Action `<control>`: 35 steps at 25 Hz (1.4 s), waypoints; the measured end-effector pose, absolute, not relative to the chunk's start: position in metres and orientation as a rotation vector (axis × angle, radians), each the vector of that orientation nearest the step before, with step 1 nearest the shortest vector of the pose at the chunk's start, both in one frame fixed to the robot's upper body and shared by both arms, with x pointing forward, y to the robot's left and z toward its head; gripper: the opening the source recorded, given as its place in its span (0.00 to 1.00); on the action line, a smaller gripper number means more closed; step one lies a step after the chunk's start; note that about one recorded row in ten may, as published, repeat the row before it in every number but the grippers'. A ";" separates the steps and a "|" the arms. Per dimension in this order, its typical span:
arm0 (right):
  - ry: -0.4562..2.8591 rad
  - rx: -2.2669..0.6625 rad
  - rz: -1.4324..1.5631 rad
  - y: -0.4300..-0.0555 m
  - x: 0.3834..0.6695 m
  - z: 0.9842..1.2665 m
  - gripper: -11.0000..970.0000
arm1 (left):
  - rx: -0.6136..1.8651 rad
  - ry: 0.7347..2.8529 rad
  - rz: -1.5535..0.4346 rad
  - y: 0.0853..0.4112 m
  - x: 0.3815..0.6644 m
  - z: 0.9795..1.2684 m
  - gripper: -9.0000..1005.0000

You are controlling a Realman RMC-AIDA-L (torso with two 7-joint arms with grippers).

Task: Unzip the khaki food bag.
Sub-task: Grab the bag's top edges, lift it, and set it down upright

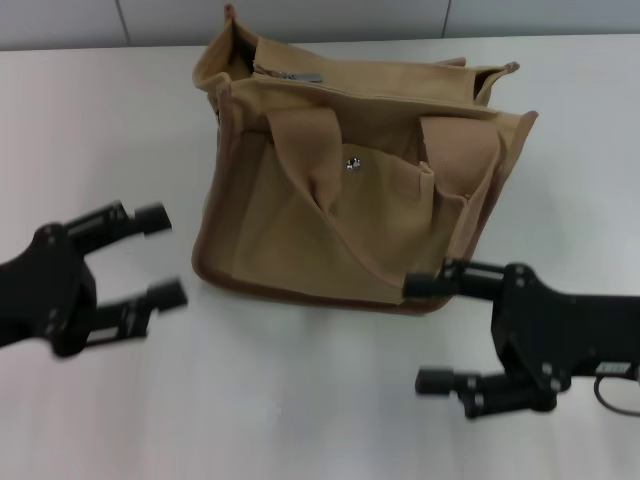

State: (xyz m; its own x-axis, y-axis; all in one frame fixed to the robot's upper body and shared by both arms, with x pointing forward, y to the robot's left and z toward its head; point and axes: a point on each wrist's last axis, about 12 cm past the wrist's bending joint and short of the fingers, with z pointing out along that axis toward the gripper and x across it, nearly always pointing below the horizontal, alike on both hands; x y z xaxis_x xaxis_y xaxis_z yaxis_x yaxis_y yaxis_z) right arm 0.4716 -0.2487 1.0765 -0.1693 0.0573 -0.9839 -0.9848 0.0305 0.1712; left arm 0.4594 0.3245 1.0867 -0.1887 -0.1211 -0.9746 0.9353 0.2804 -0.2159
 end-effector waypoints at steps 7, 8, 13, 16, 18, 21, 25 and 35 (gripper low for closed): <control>1.360 -0.952 1.259 -0.258 0.472 1.070 0.87 | 0.645 1.482 -1.037 0.299 0.478 1.066 0.84; 1.363 -0.950 1.258 -0.258 0.472 1.070 0.87 | 0.634 1.490 -1.026 0.296 0.481 1.065 0.84; 1.367 -0.938 1.267 -0.260 0.469 1.069 0.87 | 0.610 1.524 -0.965 0.280 0.495 1.058 0.84; 1.367 -0.936 1.271 -0.260 0.468 1.069 0.87 | 0.612 1.532 -0.945 0.274 0.501 1.056 0.84; 1.367 -0.935 1.273 -0.260 0.468 1.069 0.87 | 0.615 1.534 -0.942 0.272 0.502 1.055 0.80; 1.366 -0.936 1.274 -0.259 0.468 1.069 0.87 | 0.616 1.535 -0.941 0.271 0.502 1.053 0.70; 1.364 -0.938 1.275 -0.259 0.469 1.069 0.87 | 0.627 1.529 -0.926 0.271 0.501 1.052 0.54; 1.362 -0.940 1.277 -0.258 0.469 1.070 0.87 | 0.616 1.537 -0.906 0.271 0.502 1.050 0.19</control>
